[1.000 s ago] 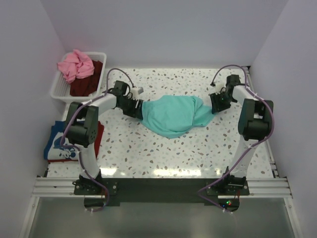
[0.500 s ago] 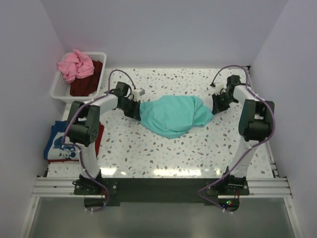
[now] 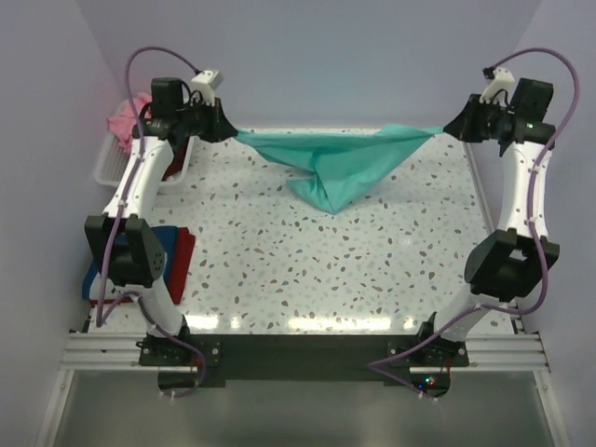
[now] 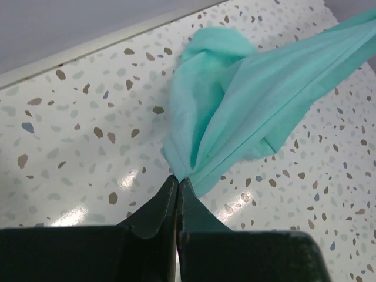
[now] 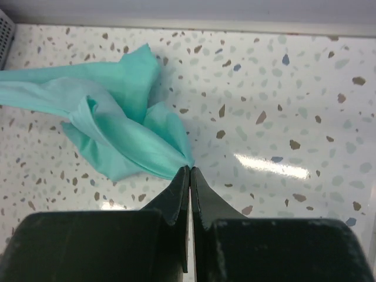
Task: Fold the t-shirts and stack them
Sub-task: Flatten the tshirt out
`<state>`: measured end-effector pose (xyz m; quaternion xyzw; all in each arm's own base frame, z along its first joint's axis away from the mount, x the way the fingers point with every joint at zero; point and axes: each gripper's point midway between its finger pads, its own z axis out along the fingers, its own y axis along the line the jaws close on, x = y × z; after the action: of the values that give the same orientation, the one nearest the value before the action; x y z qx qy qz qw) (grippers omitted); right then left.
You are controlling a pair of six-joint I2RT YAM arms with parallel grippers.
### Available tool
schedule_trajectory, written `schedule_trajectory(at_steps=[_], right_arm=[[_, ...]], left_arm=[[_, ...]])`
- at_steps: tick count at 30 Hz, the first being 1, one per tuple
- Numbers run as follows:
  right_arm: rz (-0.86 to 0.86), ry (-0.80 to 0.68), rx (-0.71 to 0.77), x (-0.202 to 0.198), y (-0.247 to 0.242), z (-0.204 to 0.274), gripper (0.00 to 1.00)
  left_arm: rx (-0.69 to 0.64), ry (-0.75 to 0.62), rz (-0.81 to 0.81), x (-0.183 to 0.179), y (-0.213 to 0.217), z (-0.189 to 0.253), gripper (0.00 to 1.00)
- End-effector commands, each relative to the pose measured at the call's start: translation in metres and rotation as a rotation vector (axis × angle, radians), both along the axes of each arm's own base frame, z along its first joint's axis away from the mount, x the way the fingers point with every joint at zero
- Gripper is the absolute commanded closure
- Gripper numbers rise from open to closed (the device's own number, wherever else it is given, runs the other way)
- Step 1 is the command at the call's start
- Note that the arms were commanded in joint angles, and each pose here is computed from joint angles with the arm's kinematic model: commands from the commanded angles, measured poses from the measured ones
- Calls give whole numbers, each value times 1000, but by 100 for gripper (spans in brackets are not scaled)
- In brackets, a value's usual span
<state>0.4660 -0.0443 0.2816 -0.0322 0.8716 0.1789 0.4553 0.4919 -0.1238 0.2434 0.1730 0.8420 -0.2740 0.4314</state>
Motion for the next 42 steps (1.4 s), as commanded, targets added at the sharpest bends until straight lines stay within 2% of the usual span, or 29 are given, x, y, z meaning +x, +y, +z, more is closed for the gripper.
schedule_trajectory(at_steps=[1,3,4,6,9,10,14,18,20,28,31,32,35,36,37,38,39,40,41,42], right_arm=[[-32,-208,78,-16,7,94,100],[-76,-326,73,-34,1,139,100],[-96,-358,77,-40,0,152,100],[-148,-492,31,-68,-6,197,100],[-206,-608,-20,-95,-8,227,100],[-233,-666,-47,-115,-5,243,100],[-294,-804,-105,-148,-3,282,100],[-346,-863,-147,-161,-9,304,100],[-350,-880,-163,-162,-10,308,100],[-344,-825,-152,-130,-22,285,100],[-353,-797,-115,-104,-32,273,100],[-356,-793,-98,-96,-35,271,100],[-369,-736,11,-49,-49,255,100],[-368,-768,30,-44,-49,272,100],[-376,-706,91,-16,-58,252,100],[-375,-698,114,-7,-59,253,100],[-369,-749,135,-9,-57,280,100],[-377,-709,157,11,-64,266,100],[-378,-726,165,13,-65,275,100],[-370,-795,164,4,-62,304,100]], left_arm=[[-48,-202,11,-21,-2,94,100],[-34,-262,63,-29,7,112,100],[-38,-361,76,-44,9,145,100],[-29,-443,129,-68,19,170,100],[-6,-518,200,-87,32,188,100],[-4,-563,213,-100,35,203,100],[9,-621,251,-121,43,225,100],[-7,-651,262,-133,44,245,100],[-7,-621,266,-128,44,242,100],[-35,-496,192,-97,28,210,100],[-76,-515,179,-79,22,214,100],[-84,-530,190,-72,22,216,100],[-112,-554,208,-19,20,214,100],[-121,-566,190,-9,17,217,100],[-142,-575,167,0,12,222,100],[-158,-621,160,19,10,237,100],[-165,-646,161,27,10,246,100],[-165,-678,176,35,12,257,100],[-174,-743,192,41,15,281,100],[-182,-804,209,41,18,299,100]])
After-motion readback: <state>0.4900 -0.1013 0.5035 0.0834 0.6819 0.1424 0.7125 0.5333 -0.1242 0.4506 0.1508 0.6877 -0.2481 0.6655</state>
